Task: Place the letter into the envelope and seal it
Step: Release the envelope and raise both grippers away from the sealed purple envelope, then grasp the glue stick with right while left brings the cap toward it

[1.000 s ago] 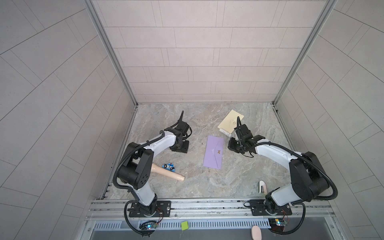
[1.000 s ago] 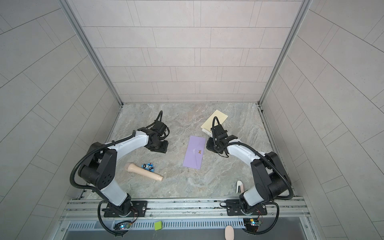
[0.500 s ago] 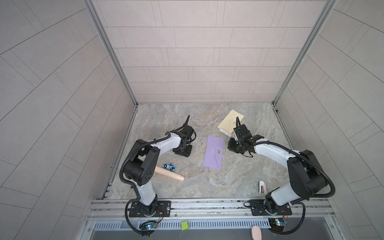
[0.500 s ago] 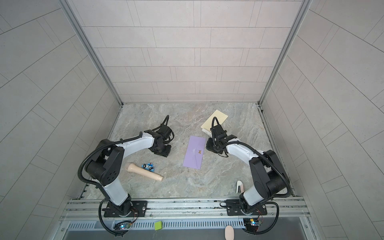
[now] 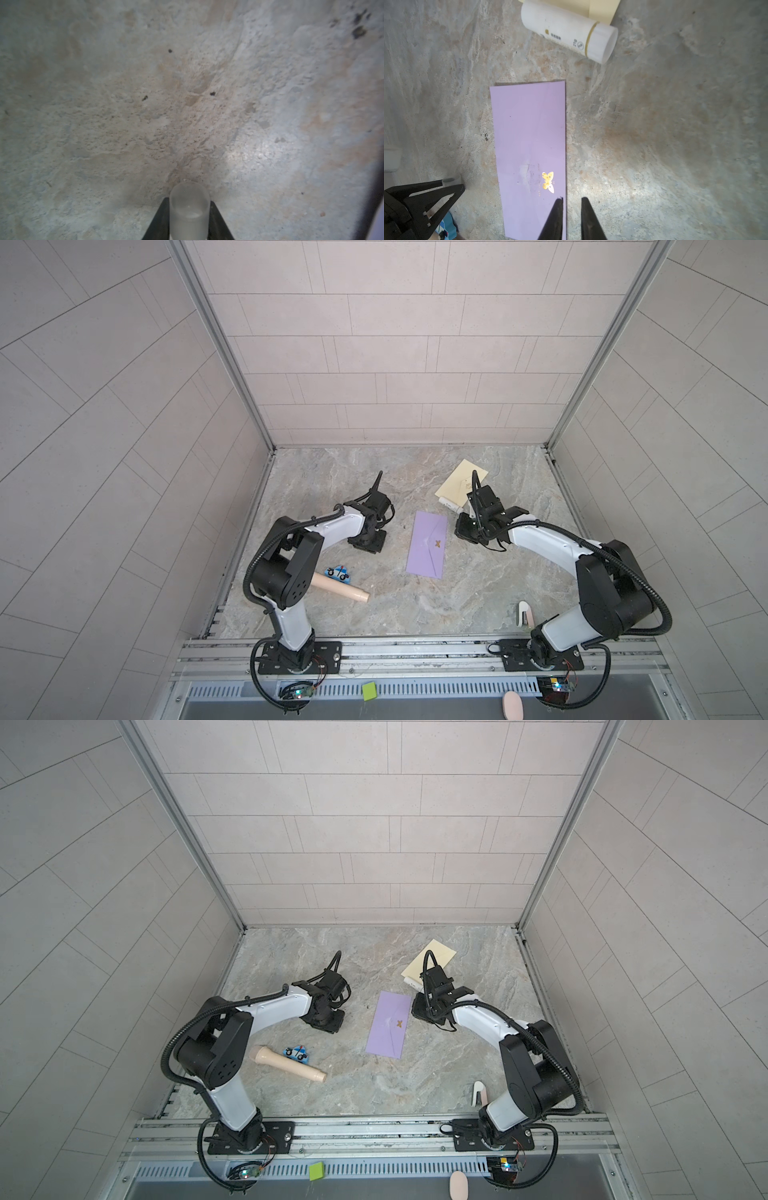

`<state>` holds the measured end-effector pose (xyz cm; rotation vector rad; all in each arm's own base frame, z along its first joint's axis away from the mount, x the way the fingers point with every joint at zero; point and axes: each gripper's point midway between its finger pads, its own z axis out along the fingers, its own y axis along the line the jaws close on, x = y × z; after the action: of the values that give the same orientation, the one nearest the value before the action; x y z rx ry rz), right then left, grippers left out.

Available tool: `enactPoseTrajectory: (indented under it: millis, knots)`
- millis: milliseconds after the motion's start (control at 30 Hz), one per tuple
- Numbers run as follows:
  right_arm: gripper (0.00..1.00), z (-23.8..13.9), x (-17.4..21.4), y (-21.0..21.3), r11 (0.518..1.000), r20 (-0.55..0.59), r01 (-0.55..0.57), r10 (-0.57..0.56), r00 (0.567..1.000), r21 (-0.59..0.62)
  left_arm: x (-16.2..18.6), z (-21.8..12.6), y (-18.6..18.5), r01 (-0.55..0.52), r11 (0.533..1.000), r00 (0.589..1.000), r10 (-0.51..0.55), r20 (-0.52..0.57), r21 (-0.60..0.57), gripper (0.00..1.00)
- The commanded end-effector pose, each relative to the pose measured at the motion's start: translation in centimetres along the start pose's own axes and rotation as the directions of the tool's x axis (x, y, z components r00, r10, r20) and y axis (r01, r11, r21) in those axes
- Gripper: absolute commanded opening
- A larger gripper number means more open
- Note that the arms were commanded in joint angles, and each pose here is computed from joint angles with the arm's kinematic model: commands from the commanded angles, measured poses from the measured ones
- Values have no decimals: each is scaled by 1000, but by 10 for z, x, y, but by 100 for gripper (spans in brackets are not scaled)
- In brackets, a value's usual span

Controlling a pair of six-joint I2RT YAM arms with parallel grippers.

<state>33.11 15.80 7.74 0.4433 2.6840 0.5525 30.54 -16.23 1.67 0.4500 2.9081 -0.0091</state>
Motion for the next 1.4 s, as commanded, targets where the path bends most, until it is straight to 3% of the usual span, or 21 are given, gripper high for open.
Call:
enactPoseTrajectory:
  millis: [0, 133, 233, 367, 533, 800, 1000, 1367]
  knots:
    - [20, -7, -6, -5, 1000, 16, -8, 7, 1000, 21, 7, 6, -3, -26, 1000, 999, 26, -23, -5, 26]
    - [21, -11, -23, -18, 998, 35, -65, 64, 997, 27, -3, -9, -10, -46, 999, 998, 45, 35, 11, 26]
    - [26, -11, -44, -28, 993, 29, -110, 109, 994, 40, -21, -33, -22, -107, 994, 980, 100, 175, 31, 26]
    - [40, 3, -65, -28, 995, -48, -75, 78, 996, 63, -38, -69, -48, -211, 969, 913, 149, 379, 128, 26]
    - [43, 27, -81, -24, 995, -127, -16, 29, 991, 103, -44, -102, -76, -319, 915, 843, 154, 515, 249, 26]
    - [46, 59, -100, -11, 994, -177, 83, -68, 982, 76, -45, -107, -80, -280, 914, 863, 105, 495, 293, 26]
    - [46, 69, -91, -3, 989, -222, 142, -127, 967, 52, -44, -103, -81, -256, 915, 873, 81, 481, 312, 26]
    - [46, 83, -81, -1, 947, -270, 272, -221, 937, 169, -45, -98, -86, -242, 908, 887, 65, 457, 341, 26]
